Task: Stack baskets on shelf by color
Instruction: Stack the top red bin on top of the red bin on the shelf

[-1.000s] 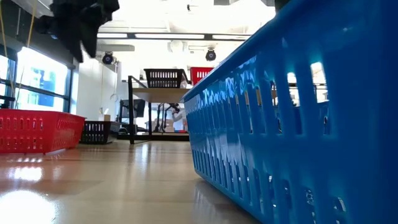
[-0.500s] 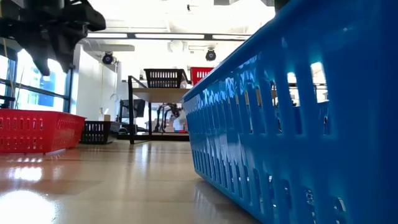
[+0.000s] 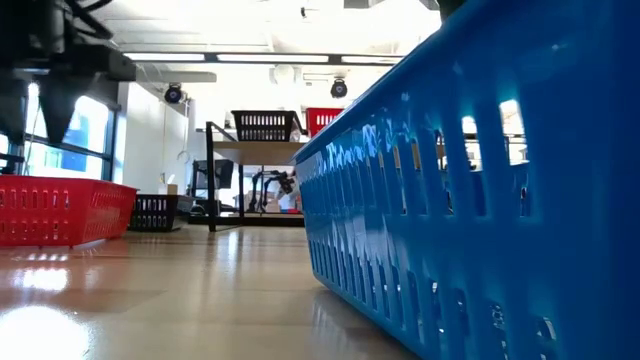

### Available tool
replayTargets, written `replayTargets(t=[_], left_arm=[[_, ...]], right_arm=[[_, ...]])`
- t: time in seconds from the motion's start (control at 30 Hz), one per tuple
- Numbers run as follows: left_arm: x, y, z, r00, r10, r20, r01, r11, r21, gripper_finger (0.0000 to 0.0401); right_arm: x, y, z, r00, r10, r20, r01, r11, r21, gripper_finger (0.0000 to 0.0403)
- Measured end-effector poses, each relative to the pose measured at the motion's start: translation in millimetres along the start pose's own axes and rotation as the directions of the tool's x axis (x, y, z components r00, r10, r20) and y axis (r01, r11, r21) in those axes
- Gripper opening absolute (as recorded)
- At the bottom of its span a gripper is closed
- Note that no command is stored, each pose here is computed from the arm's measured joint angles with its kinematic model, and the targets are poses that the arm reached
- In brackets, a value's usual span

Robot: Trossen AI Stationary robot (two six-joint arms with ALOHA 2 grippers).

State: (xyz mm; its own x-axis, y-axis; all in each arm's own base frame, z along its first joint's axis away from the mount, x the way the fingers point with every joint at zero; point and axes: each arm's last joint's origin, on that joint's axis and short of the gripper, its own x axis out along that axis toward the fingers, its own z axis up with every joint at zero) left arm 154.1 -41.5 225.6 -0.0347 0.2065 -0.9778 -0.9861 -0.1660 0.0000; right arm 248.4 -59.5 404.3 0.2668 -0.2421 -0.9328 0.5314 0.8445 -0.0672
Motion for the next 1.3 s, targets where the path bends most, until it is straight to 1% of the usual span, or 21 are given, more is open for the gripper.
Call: replayTargets(t=[0.23,0.33,0.43,0.67,0.83,0.97,1.07,1.23,1.3], left_arm=[[13.8,7.6,-7.0,0.999,0.034,-0.010,-0.035,0.998,-0.056,0.0172],[19.5,7.3,-11.2,0.999,0.018,-0.031,-0.021,0.996,-0.087,0.0172],[26.9,5.1,-15.7,0.999,0.006,-0.042,-0.010,0.995,-0.095,0.0172],[43.0,5.1,-20.9,0.994,0.099,-0.045,-0.104,0.989,-0.106,0.0172],[48.1,0.8,-24.5,0.993,0.114,-0.040,-0.117,0.988,-0.105,0.0168],[51.8,-2.0,-27.1,0.992,0.124,-0.037,-0.127,0.987,-0.098,0.0138],[53.9,-3.9,-28.6,0.991,0.126,-0.036,-0.129,0.988,-0.090,0.0100],[54.9,-4.8,-29.1,0.992,0.125,-0.028,-0.126,0.990,-0.069,0.0026],[54.7,-5.6,-29.0,0.993,0.113,-0.021,-0.114,0.991,-0.067,0.0009]], right_arm=[[0.4,-1.1,3.7,0.999,0.007,0.031,-0.008,1.000,0.011,0.0110],[0.3,-0.4,5.2,0.999,0.018,0.045,-0.018,1.000,-0.005,0.0110],[0.3,0.3,5.6,0.998,0.036,0.046,-0.036,0.999,-0.008,0.0110],[0.4,0.7,5.7,0.998,0.047,0.044,-0.046,0.999,-0.021,0.0110],[0.4,0.7,5.8,0.998,0.046,0.044,-0.045,0.999,-0.029,0.0110],[0.4,0.7,5.8,0.998,0.047,0.045,-0.045,0.999,-0.029,0.0110],[0.4,0.7,5.8,0.998,0.046,0.044,-0.045,0.999,-0.029,0.0110],[0.4,0.7,5.8,0.998,0.046,0.044,-0.045,0.998,-0.040,0.0110],[0.4,0.7,5.8,0.998,0.047,0.045,-0.045,0.998,-0.040,0.0110]])
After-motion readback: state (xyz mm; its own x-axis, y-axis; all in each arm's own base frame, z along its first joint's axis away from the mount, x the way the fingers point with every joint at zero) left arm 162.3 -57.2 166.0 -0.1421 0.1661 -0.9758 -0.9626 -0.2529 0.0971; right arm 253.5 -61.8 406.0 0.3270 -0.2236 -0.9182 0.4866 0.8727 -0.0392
